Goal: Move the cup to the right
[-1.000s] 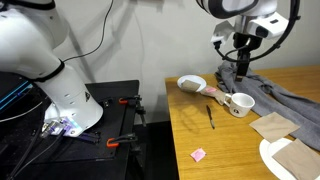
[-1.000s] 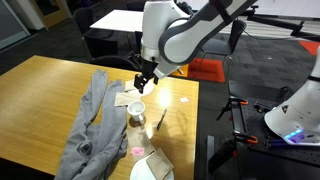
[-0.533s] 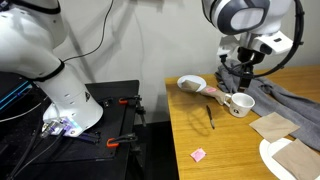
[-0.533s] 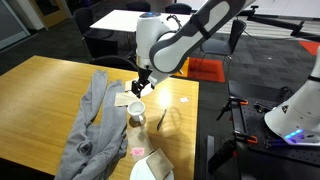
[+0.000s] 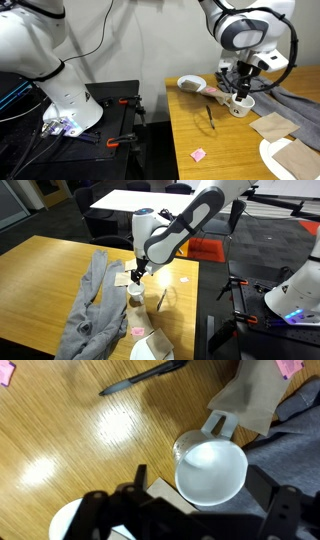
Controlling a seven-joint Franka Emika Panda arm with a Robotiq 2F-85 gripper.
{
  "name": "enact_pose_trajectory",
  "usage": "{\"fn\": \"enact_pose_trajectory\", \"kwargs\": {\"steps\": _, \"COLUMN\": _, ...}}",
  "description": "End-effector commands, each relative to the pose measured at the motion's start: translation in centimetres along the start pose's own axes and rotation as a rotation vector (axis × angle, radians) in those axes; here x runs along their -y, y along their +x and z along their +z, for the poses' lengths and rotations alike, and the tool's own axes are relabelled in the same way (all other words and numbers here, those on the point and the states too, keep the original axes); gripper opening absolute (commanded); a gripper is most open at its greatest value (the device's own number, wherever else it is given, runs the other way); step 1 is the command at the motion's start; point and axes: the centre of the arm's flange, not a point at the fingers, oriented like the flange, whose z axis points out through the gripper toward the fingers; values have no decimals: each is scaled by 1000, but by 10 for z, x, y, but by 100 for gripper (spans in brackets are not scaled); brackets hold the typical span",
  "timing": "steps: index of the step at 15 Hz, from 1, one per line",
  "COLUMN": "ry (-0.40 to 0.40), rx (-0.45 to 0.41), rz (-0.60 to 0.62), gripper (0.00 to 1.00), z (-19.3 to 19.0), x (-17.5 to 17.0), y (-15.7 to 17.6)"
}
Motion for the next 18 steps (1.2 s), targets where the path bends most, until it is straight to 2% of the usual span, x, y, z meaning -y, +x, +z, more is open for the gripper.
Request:
{"fn": "enact_pose_trajectory", "kwargs": {"steps": 1, "ry": -6, "rx": -8, "rz": 6, "gripper": 100, "z": 17, "x": 3, "y": 15}}
{"fn": "enact_pose_trajectory", "kwargs": {"steps": 10, "ry": -20, "rx": 5, "rz": 7, "gripper": 100, "z": 26, "x": -3, "y": 12}}
{"fn": "enact_pose_trajectory", "kwargs": {"steps": 18, "ry": -5, "rx": 19, "rz": 14, "gripper": 100, "z": 64, "x": 4, "y": 33}}
